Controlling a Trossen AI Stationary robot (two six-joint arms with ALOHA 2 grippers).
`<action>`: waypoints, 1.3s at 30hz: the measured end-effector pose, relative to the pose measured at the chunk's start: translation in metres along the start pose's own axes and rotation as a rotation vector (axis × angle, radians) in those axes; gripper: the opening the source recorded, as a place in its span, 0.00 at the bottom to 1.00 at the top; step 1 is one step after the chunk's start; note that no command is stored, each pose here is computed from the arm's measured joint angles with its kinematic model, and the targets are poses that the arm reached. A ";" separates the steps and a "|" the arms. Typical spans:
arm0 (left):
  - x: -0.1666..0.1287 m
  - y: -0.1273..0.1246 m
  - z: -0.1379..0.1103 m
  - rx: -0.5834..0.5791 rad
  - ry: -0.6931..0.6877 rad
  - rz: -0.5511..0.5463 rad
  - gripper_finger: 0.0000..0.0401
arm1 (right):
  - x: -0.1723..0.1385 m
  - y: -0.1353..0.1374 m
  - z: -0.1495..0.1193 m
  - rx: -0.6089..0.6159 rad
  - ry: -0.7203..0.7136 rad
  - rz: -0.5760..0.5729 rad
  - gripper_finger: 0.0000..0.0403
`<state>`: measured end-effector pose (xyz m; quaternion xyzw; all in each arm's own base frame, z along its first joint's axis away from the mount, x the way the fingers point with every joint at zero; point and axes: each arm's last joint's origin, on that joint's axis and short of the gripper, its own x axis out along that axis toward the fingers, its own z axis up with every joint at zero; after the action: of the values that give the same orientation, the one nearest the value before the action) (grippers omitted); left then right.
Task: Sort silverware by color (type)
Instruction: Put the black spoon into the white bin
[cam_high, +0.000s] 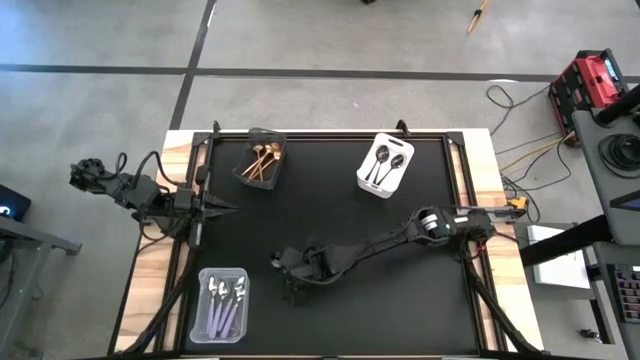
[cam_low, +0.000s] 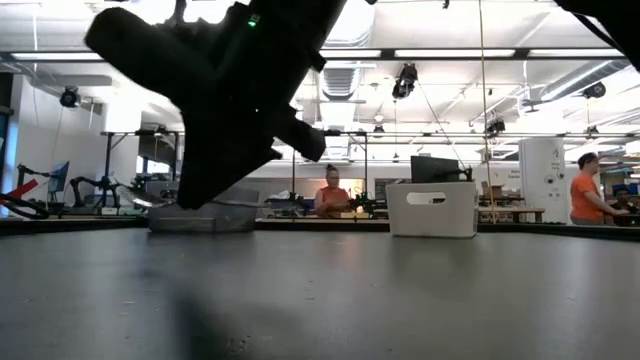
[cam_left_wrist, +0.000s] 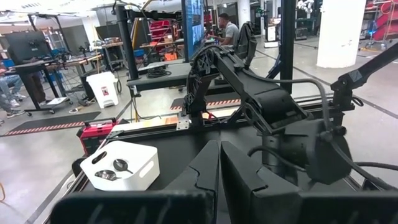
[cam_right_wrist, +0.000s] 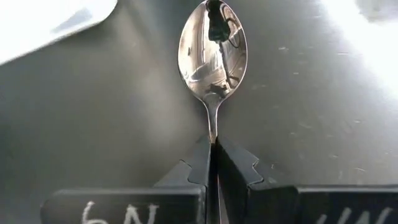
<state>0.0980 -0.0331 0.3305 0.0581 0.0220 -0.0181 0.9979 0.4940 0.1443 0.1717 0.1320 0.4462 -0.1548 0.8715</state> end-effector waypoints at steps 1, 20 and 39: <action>0.000 0.000 0.000 0.000 -0.001 0.000 0.00 | -0.001 -0.003 0.003 0.023 0.000 -0.004 0.03; -0.012 0.005 -0.002 0.000 -0.001 0.000 0.00 | -0.063 -0.140 0.094 0.359 -0.068 -0.181 0.03; -0.021 0.008 -0.007 0.013 0.030 -0.003 0.00 | -0.108 -0.262 0.131 0.684 -0.175 -0.356 0.03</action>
<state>0.0774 -0.0236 0.3252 0.0647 0.0369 -0.0189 0.9970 0.4287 -0.1281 0.3101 0.3216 0.3086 -0.4542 0.7714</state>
